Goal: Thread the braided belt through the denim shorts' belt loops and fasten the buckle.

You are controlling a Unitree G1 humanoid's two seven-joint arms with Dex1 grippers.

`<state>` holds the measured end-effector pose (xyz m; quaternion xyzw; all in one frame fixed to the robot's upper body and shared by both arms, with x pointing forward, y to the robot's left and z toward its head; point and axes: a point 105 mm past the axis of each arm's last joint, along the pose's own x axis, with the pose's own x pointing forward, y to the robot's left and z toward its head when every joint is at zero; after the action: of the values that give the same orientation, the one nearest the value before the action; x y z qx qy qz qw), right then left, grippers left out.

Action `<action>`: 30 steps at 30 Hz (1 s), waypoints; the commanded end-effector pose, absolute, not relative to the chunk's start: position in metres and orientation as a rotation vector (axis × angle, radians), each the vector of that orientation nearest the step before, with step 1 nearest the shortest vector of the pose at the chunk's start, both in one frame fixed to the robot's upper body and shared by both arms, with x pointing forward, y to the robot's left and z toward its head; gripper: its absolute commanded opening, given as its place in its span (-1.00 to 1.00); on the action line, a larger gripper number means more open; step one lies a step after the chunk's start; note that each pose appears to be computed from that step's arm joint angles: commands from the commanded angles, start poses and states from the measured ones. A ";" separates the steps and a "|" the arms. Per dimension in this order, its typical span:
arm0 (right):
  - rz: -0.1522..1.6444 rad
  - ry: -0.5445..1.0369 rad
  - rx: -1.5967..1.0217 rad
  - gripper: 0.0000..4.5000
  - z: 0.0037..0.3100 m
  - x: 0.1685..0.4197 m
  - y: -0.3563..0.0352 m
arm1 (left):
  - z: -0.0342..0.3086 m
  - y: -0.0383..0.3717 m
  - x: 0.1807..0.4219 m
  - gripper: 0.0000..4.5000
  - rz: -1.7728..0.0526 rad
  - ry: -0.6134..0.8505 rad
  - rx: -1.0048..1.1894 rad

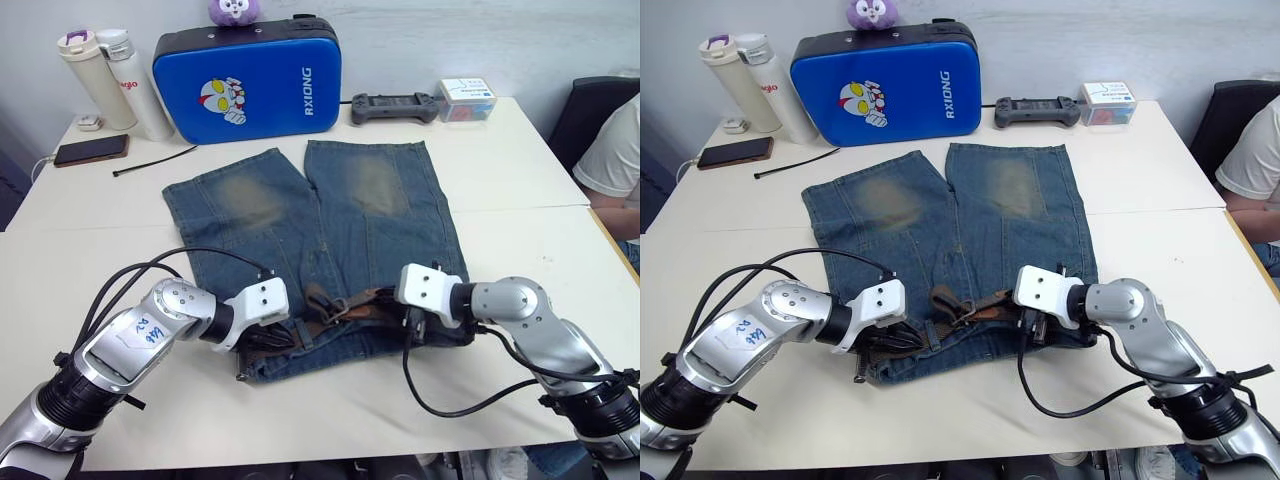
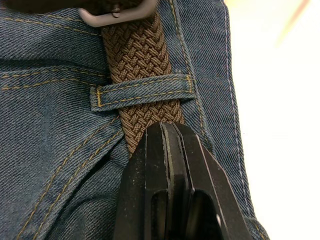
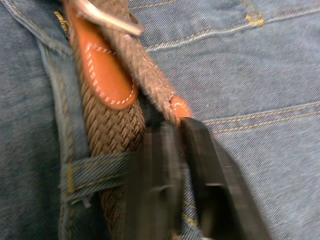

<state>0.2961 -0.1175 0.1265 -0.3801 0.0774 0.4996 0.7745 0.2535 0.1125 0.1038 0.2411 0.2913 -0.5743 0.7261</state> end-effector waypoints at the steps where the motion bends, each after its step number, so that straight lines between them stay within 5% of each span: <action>1: 1.092 0.096 -0.890 -0.98 0.140 0.294 -0.117 | 0.095 0.123 0.257 -1.00 -1.208 0.703 0.530; 9: 1.050 0.037 -1.095 -0.98 0.160 0.282 -0.154 | 0.090 0.126 0.255 -1.00 -1.231 0.725 0.549; 21: 0.833 0.206 -1.296 -0.98 0.157 0.266 -0.252 | 0.084 0.125 0.258 -1.00 -1.294 0.727 0.574; 30: 0.809 0.188 -1.263 -0.98 0.152 0.271 -0.251 | 0.083 0.125 0.261 -1.00 -1.306 0.731 0.583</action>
<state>0.2645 -0.2359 0.1433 -0.5693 0.0770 0.4039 0.7120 0.2599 0.1096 0.1006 0.2540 0.2817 -0.6124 0.6936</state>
